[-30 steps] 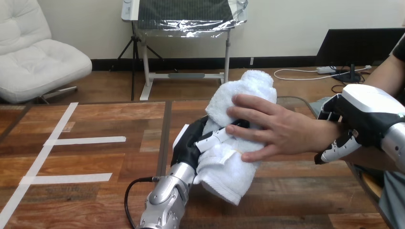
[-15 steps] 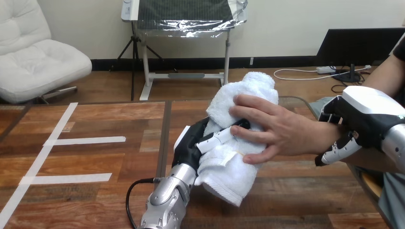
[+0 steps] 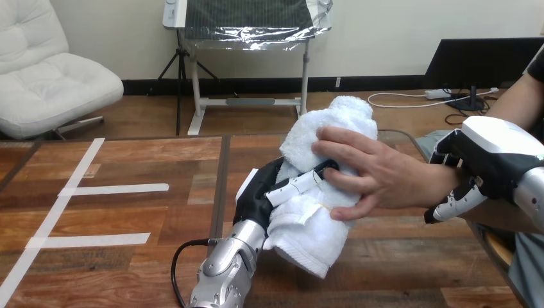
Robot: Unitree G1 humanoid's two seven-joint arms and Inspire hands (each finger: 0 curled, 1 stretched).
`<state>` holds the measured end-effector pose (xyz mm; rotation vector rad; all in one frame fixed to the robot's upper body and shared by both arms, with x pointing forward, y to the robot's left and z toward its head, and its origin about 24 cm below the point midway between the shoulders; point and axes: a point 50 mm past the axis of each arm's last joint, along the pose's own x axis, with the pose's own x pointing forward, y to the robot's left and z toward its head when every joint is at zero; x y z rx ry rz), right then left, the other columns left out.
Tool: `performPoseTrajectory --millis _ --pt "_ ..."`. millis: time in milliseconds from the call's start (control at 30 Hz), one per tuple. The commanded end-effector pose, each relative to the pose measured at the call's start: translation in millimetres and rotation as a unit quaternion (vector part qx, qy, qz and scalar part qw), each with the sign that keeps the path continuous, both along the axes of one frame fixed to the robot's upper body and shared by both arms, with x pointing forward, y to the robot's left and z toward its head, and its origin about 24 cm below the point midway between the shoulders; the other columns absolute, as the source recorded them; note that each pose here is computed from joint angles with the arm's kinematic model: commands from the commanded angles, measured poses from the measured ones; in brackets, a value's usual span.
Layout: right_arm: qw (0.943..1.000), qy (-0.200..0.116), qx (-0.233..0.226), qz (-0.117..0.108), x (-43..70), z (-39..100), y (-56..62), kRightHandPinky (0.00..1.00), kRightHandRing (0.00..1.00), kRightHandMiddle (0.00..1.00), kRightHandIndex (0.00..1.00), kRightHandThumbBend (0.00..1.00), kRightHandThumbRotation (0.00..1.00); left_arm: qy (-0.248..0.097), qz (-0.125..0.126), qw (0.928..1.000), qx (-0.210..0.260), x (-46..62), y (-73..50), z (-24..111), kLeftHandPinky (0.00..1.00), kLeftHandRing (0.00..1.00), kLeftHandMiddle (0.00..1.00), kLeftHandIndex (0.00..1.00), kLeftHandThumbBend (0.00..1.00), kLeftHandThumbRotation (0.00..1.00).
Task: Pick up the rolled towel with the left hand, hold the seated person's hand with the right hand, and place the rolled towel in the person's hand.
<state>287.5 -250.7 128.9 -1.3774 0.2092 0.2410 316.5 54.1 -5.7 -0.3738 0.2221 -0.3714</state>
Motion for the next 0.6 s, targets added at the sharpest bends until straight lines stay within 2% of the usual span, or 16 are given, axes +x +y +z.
performPoseTrajectory --millis 0,567 --pt "0.9960 -0.086 0.001 0.024 4.5 41.1 12.3 0.40 0.46 0.52 0.50 0.78 0.00 -0.090 -0.090 0.9888 -0.078 11.1 -86.6 70.5 0.20 0.30 0.38 0.45 0.70 0.07" --pt "0.9965 -0.081 0.002 0.022 4.7 37.8 9.9 0.41 0.48 0.53 0.50 0.77 0.00 -0.088 -0.086 0.9900 -0.070 11.7 -82.4 67.6 0.19 0.28 0.36 0.45 0.70 0.08"
